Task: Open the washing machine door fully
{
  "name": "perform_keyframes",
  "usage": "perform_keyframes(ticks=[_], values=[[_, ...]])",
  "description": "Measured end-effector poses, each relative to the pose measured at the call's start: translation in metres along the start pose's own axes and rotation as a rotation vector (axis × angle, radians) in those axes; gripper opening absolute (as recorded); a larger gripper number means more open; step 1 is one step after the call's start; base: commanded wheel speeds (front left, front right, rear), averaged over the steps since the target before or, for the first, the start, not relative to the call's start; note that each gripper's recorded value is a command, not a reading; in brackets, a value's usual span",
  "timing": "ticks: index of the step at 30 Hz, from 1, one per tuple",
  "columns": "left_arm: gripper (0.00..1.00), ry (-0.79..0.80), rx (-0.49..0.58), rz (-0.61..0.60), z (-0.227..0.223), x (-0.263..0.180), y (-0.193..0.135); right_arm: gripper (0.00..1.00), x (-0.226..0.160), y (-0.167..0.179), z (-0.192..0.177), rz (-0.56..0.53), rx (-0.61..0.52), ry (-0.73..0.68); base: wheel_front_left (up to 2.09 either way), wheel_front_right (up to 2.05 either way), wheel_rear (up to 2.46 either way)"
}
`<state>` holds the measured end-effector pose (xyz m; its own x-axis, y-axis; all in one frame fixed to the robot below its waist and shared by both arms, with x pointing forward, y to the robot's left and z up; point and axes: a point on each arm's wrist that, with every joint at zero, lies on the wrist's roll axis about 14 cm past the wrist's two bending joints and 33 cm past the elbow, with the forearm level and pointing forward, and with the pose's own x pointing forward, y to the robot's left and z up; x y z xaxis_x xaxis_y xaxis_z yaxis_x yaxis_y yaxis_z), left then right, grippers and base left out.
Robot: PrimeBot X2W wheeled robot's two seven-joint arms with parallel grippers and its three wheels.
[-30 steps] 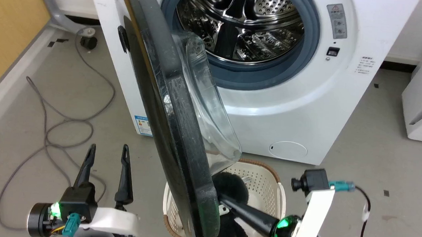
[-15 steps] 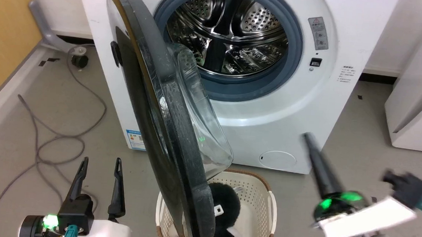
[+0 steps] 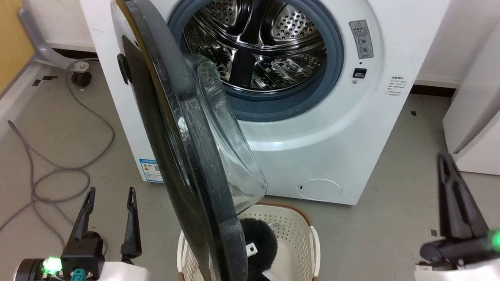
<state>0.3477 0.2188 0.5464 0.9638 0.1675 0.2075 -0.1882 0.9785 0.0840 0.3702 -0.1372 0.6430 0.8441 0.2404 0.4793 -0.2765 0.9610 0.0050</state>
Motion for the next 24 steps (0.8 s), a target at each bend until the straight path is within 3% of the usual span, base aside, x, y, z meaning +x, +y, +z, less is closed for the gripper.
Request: perform_keyframes(ticks=[11, 12, 13, 14, 24], values=[[1.00, 0.004, -0.001, -0.003, -0.001, -0.005, -0.001, 0.00, -0.060, -0.031, -0.060, -0.161, -0.061, 0.245, 0.00, 0.00, 0.00], [1.00, 0.005, -0.002, -0.003, -0.001, -0.005, -0.001, 0.04, -0.063, -0.030, -0.064, -0.165, -0.056, 0.260, 0.00, 0.00, 0.00], [1.00, 0.005, -0.002, -0.004, -0.001, -0.005, -0.001, 0.64, -0.066, -0.029, -0.068, -0.164, -0.053, 0.275, 0.00, 0.00, 0.00], [1.00, 0.006, -0.002, -0.005, -0.001, -0.005, -0.002, 1.00, -0.070, -0.027, -0.073, -0.159, -0.052, 0.295, 0.00, 0.00, 0.00], [1.00, 0.016, -0.010, -0.001, -0.004, -0.006, -0.001, 1.00, -0.082, -0.024, -0.088, -0.153, -0.069, 0.357, 0.00, 0.00, 0.00]])
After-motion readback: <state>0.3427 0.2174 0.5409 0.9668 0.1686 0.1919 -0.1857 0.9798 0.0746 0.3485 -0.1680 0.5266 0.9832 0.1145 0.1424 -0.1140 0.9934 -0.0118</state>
